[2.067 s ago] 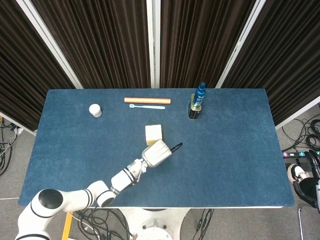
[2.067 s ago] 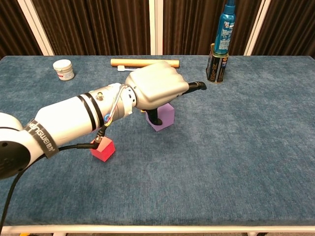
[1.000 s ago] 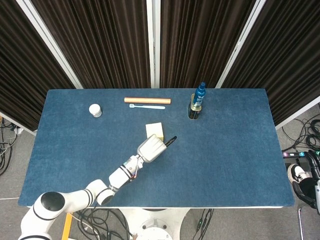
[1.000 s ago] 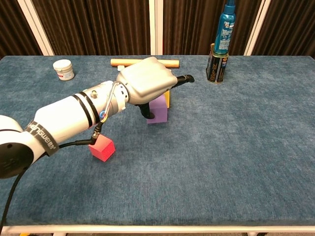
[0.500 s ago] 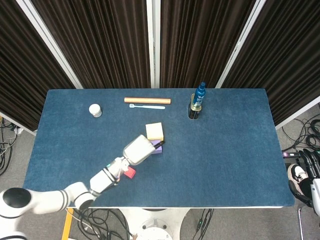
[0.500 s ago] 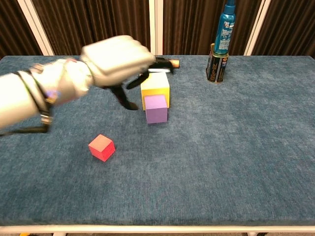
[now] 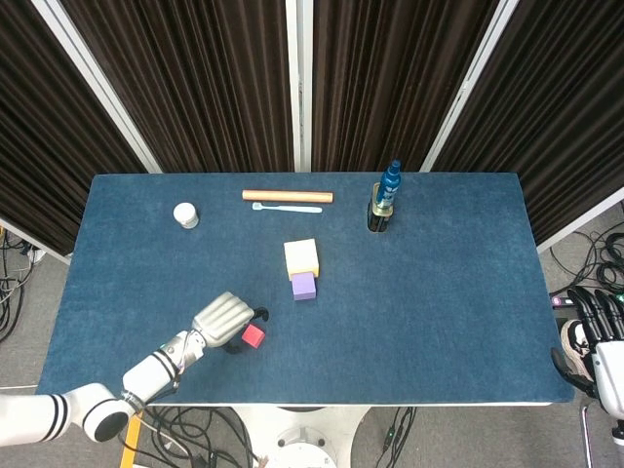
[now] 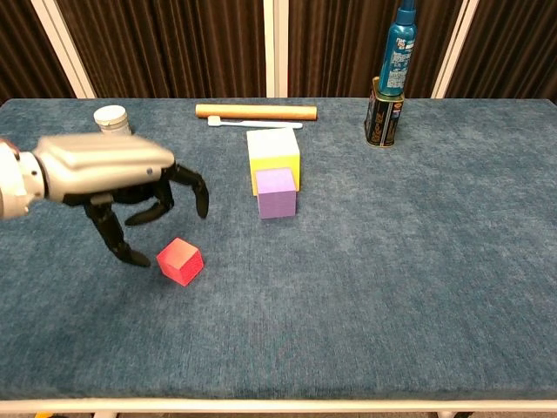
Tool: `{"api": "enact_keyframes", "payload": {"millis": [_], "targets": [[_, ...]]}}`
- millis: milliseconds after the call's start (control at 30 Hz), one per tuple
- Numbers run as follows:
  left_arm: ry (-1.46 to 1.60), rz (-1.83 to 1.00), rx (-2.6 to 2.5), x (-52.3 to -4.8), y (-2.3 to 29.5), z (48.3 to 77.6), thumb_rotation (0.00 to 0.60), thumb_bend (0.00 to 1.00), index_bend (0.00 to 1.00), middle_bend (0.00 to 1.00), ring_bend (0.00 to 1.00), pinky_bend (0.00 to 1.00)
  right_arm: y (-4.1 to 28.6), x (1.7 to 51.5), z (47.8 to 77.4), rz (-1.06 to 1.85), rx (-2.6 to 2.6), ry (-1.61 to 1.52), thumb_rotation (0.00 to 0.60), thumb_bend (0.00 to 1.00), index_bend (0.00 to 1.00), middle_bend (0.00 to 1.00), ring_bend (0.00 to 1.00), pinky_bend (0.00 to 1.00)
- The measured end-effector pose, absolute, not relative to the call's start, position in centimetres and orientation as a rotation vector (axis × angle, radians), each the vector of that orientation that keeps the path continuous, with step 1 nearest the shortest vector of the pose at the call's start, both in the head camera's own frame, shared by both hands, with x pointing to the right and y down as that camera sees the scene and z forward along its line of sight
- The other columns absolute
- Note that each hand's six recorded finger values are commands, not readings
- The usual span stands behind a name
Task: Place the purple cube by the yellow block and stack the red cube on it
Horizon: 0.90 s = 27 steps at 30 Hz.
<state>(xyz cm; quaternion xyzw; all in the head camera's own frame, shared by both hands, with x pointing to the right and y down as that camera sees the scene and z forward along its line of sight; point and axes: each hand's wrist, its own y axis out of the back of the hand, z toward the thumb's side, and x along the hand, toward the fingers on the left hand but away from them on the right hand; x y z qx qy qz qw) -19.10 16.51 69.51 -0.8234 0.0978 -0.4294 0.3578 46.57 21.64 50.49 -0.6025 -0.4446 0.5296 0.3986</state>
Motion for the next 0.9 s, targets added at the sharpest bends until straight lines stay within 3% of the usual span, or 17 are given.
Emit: {"api": "enact_keyframes", "payload": {"millis": [467, 900], "targets": [[0.308, -1.191, -2.172, -18.4, 18.0, 72.7, 0.600, 0.25, 0.48, 0.90, 0.94, 0.97, 21.5, 47.1, 50.7, 1.352, -1.526, -1.132, 0.600, 0.24, 0.00, 0.07, 0.00, 0.06], [0.332, -1.220, -2.155, -18.7, 17.8, 73.3, 0.600, 0.32, 0.52, 0.91, 0.94, 0.97, 21.5, 47.1, 50.8, 1.354, -1.527, -1.128, 0.600, 0.24, 0.00, 0.07, 0.00, 0.06]]}}
